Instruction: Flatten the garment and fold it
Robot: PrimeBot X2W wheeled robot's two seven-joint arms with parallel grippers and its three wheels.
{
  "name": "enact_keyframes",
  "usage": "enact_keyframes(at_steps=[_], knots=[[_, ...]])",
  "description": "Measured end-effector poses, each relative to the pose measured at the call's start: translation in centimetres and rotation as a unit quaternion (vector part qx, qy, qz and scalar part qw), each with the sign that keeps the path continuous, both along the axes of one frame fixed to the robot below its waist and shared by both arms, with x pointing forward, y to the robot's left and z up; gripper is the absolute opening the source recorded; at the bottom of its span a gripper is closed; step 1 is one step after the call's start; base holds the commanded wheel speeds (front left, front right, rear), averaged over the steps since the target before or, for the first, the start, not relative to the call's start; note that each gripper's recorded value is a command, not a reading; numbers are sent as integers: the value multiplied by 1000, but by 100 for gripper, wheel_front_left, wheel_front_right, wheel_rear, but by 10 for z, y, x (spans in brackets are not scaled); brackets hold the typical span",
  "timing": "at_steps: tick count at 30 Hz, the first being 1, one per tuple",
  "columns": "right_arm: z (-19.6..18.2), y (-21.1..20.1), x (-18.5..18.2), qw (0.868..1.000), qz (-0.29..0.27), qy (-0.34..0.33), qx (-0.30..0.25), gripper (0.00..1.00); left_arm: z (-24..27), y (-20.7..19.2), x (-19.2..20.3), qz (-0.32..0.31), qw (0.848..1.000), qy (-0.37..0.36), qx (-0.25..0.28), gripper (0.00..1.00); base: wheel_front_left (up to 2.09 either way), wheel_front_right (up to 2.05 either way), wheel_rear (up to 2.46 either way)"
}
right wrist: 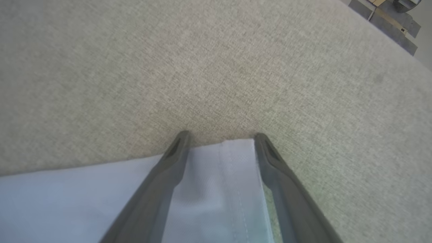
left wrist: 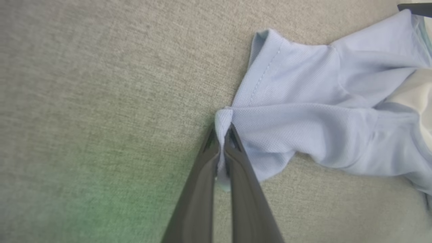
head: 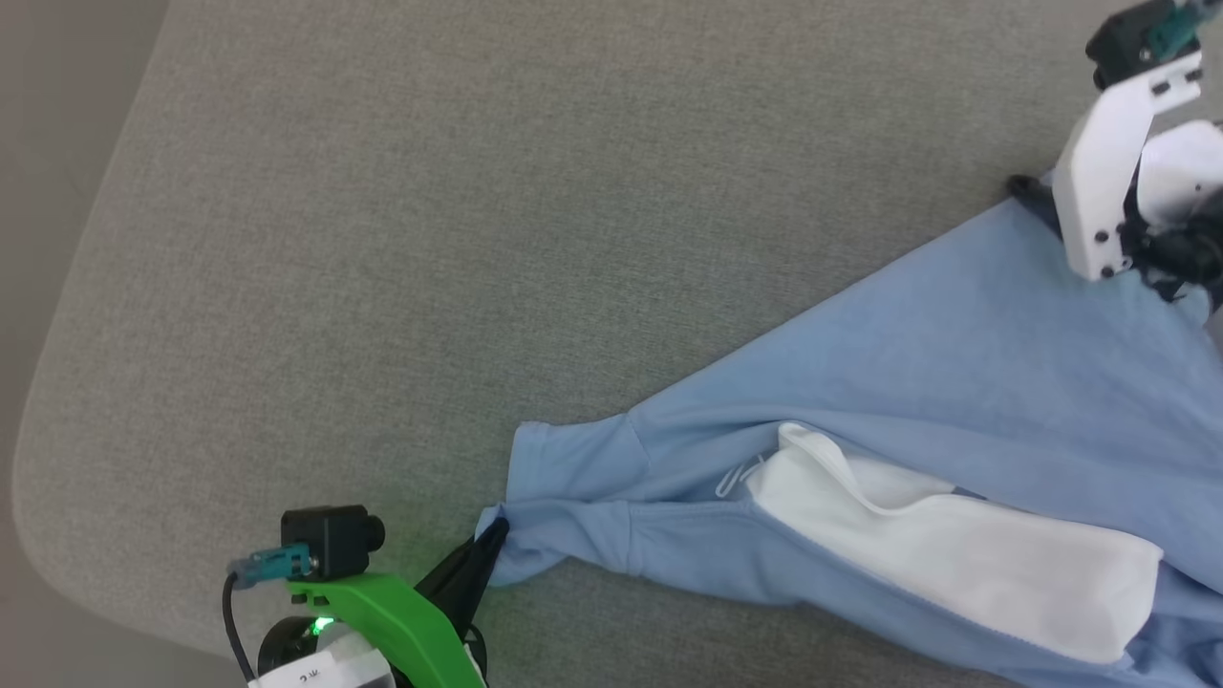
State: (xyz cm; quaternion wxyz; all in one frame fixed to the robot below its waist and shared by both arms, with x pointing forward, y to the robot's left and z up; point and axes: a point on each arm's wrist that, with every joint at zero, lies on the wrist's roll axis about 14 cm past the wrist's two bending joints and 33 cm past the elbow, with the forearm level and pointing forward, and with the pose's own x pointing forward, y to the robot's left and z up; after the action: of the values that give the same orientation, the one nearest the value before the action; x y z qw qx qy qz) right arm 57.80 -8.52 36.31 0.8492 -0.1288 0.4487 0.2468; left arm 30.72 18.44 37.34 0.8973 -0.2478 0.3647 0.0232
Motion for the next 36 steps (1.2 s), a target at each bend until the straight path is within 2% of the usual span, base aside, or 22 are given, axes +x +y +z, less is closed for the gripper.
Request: enact_keyframes(at_steps=[1, 2, 7, 12, 17, 23, 31, 36], knots=[[-1, 0, 0, 1000, 0, 8, -6, 16, -1, 0, -1, 1, 1000, 1, 0, 0, 0, 0, 0], [-1, 0, 1, 1000, -2, 17, -10, 0, -1, 1, -1, 2, 1000, 2, 1, 0, 0, 0, 0], [5, -1, 1, 1000, -9, 7, -3, 0, 1, 1, 0, 3, 1000, -3, 1, 0, 0, 0, 0], [18, 6, -8, 994, -12, -84, 72, 0, 6, 0, 1, 0, 1000, -13, 1, 0, 0, 0, 0], [44, -2, -29, 970, -27, -191, 147, 0, 12, 2, -3, -6, 1000, -20, 7, 0, 0, 0, 0], [65, -33, -66, 948, -68, -254, 179, 0, 31, 4, 4, -19, 998, -55, 19, 0, 0, 0, 0], [102, -85, -103, 937, -113, -294, 152, 0, 85, -4, 42, -57, 983, -169, 33, 0, 0, 0, 0], [154, -109, -106, 932, -104, -330, 111, 0, 153, -12, 93, -98, 953, -283, 49, 0, 0, 0, 0]])
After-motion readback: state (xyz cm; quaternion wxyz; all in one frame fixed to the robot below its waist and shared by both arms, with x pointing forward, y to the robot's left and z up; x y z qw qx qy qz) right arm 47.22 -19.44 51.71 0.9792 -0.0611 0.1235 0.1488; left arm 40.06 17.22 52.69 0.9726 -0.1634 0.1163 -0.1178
